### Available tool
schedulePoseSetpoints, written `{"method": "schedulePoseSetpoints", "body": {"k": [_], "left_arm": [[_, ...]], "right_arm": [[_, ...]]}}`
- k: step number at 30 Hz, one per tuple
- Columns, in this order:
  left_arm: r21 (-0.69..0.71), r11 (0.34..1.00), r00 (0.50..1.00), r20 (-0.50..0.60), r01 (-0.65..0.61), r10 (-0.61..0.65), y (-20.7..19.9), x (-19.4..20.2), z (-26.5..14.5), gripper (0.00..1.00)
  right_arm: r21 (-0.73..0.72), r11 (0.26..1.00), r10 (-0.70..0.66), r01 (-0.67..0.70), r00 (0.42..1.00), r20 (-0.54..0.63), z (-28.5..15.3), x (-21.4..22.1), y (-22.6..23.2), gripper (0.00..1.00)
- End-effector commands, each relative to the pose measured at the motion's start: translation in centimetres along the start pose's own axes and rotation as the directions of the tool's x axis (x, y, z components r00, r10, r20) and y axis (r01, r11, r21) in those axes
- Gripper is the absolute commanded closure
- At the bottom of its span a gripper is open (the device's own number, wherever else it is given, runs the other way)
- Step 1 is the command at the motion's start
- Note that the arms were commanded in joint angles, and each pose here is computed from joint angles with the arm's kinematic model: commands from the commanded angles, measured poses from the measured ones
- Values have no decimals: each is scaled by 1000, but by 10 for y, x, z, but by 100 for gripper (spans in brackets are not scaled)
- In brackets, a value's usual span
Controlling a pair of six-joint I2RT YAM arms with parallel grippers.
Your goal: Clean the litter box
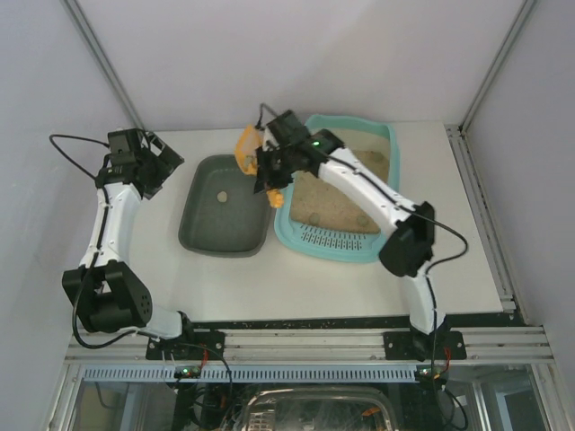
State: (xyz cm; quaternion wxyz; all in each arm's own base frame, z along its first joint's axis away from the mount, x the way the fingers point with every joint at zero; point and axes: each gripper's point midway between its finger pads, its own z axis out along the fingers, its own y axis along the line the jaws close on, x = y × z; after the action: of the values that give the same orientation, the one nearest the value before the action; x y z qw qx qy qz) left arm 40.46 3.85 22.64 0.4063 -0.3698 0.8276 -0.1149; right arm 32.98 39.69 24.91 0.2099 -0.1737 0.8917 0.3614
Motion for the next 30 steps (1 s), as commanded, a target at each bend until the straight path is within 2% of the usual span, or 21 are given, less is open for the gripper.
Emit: {"method": "schedulePoseSetpoints", "body": {"k": [1,3,5,9,15,26,30], "left_arm": [[37,999,999,11,34,-35,-4,-3,-11,0],[29,999,999,26,26,-26,-2,-5,-14,0],[22,1000,999,38,20,-21,0,-7,-16,0],[12,1000,998,58,18,-19,1,-11,-19,0],[18,1000,999,32,19,-20,0,-6,-17,0],[46,999,1000,25,1,-2,-5,5,-22,0],[59,998,999,30,-17,15,-7,7,-25,0]], "right_arm": [[371,913,-122,170,981,-149,9,28,-44,100],[454,852,-203,260,964,-171,13,27,-49,100],[545,760,-296,353,935,-193,15,26,-56,100],[602,664,-368,444,895,-253,20,40,-59,100],[609,594,-439,525,846,-301,21,55,-48,100],[632,521,-480,574,809,-339,25,57,-54,100],[658,534,-436,531,840,-323,22,61,-58,100]]}}
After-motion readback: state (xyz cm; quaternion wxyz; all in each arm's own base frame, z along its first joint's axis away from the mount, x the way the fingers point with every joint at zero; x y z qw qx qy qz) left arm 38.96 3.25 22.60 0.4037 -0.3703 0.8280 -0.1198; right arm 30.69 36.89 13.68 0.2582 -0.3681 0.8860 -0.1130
